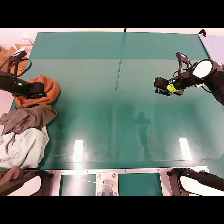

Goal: Fold the shirts.

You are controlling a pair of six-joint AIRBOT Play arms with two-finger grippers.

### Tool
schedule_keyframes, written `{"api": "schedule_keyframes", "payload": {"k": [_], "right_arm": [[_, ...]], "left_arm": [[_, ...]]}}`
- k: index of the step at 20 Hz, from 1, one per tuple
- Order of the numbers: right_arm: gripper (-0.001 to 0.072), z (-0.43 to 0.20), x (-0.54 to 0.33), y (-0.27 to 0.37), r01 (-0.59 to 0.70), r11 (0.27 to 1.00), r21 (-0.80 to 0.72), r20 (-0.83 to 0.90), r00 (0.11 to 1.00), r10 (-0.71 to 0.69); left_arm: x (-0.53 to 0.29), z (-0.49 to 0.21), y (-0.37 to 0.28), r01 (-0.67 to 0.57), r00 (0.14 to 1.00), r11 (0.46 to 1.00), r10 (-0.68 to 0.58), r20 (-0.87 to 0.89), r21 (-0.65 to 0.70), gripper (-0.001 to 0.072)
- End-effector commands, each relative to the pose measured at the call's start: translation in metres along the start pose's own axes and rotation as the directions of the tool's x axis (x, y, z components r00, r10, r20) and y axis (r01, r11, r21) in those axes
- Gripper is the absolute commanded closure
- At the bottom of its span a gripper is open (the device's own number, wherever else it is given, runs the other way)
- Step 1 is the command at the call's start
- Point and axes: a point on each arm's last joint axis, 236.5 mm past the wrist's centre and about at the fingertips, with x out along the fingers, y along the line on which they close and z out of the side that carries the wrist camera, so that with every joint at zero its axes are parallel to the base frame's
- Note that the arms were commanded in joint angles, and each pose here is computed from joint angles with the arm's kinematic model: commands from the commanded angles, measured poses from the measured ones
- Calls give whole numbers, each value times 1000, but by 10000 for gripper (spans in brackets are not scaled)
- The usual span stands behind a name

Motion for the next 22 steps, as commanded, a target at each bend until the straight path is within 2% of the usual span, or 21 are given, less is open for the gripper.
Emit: {"api": "schedule_keyframes", "payload": {"k": [1,15,22], "right_arm": [[692,0,1,0,0,1000,1,-1,1000,0],[692,-3,3,-1,3,1000,2,-10,1000,-3],[692,2,3,0,-2,1000,2,8,1000,2]], "left_arm": [[0,0,0,0,1000,1000,0,-1,0,683],[0,2,0,1,1000,1000,-1,8,-1,683],[-4,43,11,-46,982,999,46,181,-3,682]]}}
